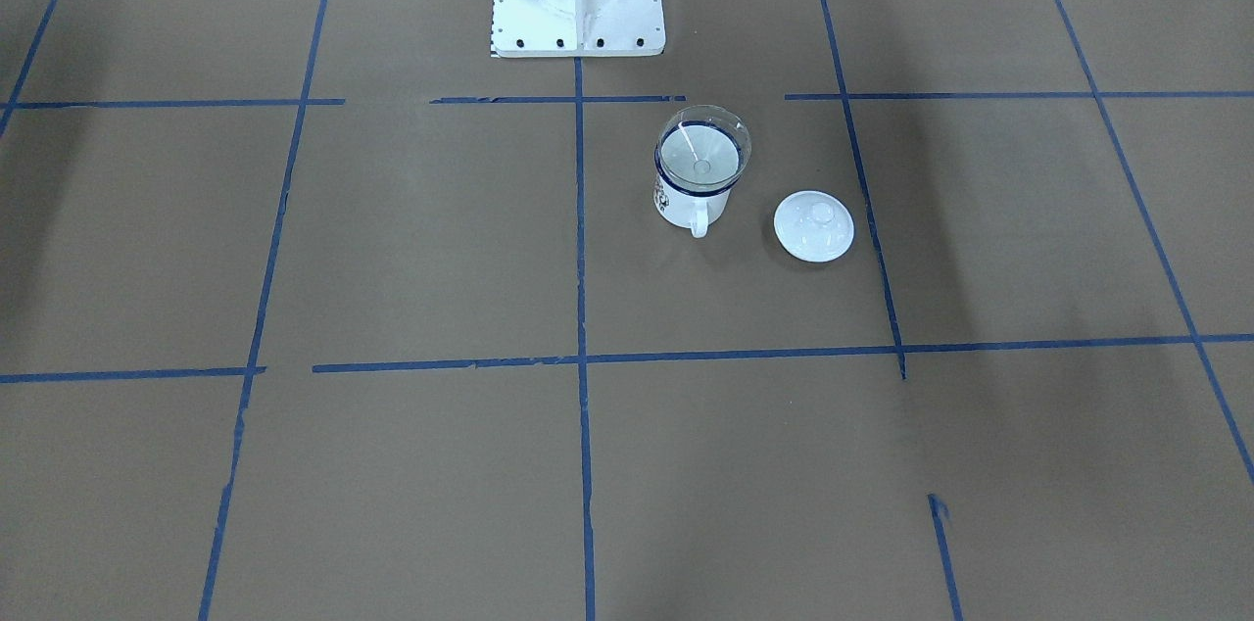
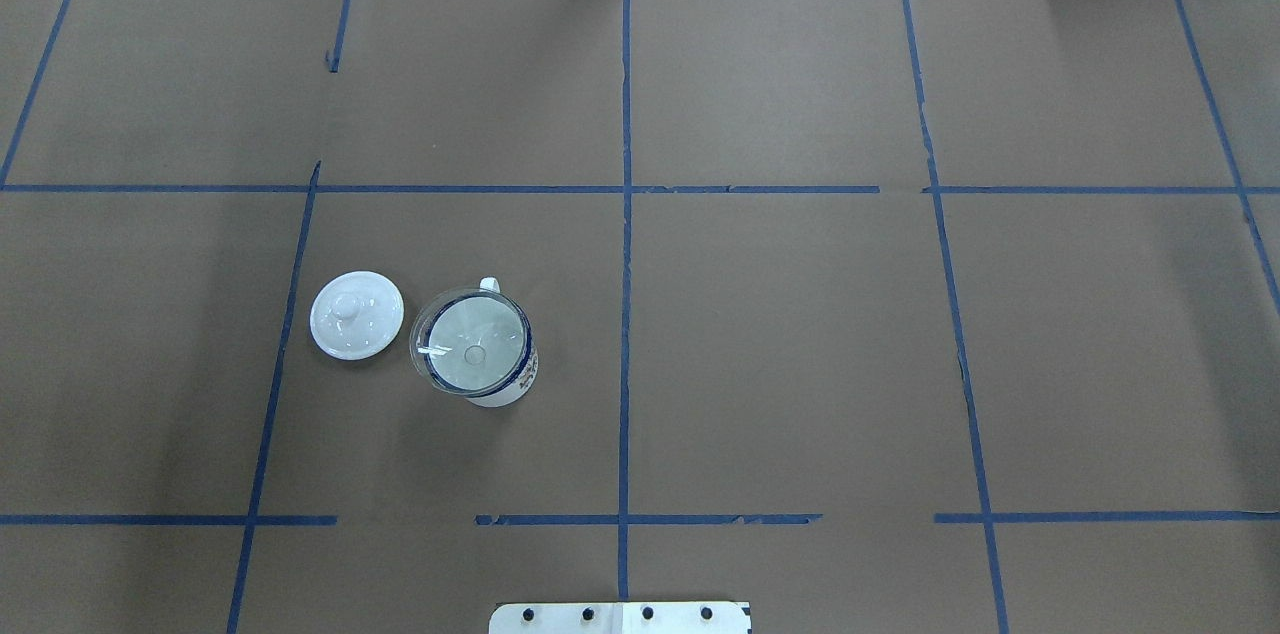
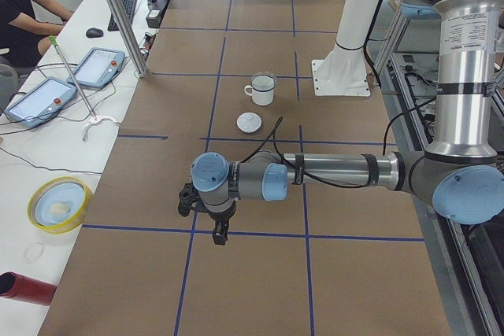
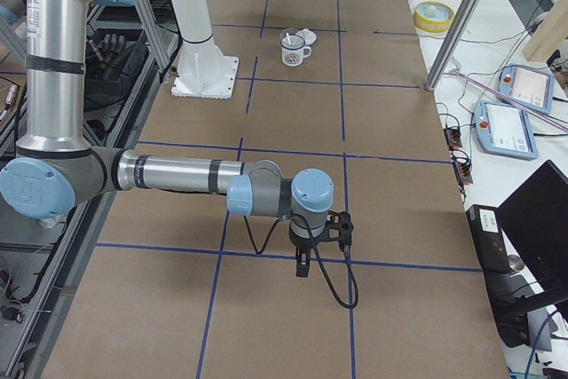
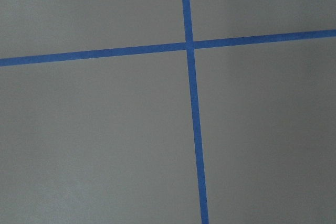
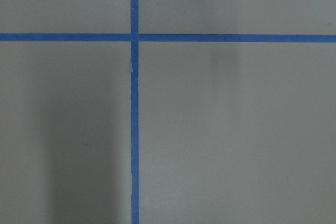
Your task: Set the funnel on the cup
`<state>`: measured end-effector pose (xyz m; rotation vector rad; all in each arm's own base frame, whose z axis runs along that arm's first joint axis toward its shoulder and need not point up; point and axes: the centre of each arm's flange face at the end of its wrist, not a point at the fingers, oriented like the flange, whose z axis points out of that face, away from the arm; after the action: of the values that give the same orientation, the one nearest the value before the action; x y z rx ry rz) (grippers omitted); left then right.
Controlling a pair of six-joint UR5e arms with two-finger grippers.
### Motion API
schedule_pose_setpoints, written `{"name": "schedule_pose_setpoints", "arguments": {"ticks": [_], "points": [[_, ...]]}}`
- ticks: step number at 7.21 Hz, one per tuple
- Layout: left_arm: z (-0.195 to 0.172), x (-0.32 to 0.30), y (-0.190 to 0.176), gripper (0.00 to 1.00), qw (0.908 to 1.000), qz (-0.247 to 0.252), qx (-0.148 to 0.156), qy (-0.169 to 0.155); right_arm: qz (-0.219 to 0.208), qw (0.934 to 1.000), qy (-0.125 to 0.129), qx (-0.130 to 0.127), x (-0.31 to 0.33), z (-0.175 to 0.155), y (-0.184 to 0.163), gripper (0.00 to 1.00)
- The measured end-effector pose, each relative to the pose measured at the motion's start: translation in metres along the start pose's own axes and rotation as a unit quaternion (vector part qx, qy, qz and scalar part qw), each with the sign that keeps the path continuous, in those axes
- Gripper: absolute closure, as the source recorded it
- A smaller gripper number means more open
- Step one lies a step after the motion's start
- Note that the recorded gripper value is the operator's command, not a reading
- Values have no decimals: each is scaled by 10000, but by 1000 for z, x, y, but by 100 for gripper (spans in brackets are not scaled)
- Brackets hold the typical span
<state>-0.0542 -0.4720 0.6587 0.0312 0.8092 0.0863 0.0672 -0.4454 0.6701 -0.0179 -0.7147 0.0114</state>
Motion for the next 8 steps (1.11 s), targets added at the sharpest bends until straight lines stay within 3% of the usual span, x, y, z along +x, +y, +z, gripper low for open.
{"name": "schedule_pose_setpoints", "arguments": {"ticks": [4, 8], "points": [[-24, -7, 3, 0, 9996, -102, 250, -27, -1, 10000, 0, 1, 0, 0, 0, 0], [-28, -7, 2, 0, 9995, -122, 277, -32, -1, 10000, 0, 1, 0, 0, 0, 0]]}}
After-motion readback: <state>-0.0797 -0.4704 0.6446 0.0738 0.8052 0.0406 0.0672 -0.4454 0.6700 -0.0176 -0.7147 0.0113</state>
